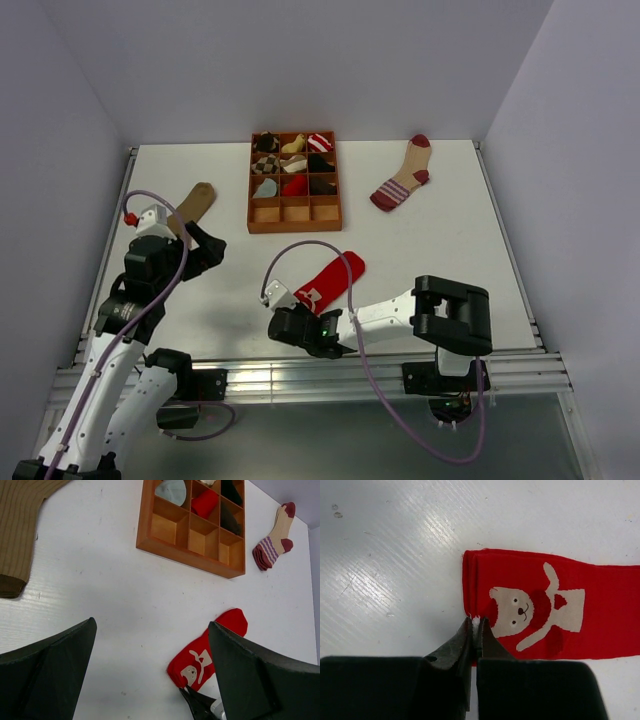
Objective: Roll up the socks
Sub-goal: Roll the sock at the center of the board.
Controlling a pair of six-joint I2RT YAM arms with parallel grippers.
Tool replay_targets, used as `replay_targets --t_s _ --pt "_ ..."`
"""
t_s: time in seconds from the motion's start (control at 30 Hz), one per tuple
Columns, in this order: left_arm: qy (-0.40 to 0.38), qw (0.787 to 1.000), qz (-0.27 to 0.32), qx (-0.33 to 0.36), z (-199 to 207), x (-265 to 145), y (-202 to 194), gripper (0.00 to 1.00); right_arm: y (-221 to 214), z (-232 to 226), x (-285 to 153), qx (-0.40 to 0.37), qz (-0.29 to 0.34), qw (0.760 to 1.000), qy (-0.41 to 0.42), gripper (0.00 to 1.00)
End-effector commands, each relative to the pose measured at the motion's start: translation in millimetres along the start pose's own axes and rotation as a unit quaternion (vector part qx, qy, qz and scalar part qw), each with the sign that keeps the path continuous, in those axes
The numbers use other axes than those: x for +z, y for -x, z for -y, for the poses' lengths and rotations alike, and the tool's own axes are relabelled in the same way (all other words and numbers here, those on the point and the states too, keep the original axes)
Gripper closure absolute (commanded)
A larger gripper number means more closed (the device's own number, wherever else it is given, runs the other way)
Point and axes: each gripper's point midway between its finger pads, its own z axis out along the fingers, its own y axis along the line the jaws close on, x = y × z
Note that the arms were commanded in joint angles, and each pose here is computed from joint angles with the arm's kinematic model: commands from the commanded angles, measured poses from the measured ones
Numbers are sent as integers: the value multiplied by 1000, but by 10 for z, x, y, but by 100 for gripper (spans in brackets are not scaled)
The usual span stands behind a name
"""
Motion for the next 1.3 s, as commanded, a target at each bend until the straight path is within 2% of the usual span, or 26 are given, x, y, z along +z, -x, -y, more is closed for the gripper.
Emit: replay_targets --t_s 0.0,0.17,0.33,0.5,0.6,1.0,1.27 --pt "-25 1000 -1 -4 103 57 3 0 -188 -48 -50 23 -21 999 34 100" --pt "-39 999 -18 -6 153 136 -66 1 34 -22 -131 101 4 991 92 100" --pt "-56 997 -42 -18 184 222 -205 0 230 -71 -222 146 21 976 161 100" --pt "-75 995 -60 -36 218 278 -345 0 291 87 -239 221 37 955 195 100" --pt "-88 993 -68 -43 245 302 -421 1 222 129 -231 250 26 944 214 100" --pt "-114 984 -120 -65 316 392 -913 1 84 102 -231 384 19 868 315 100" --pt "-116 977 -161 -74 351 431 -1291 3 -66 149 -168 461 -6 822 334 100"
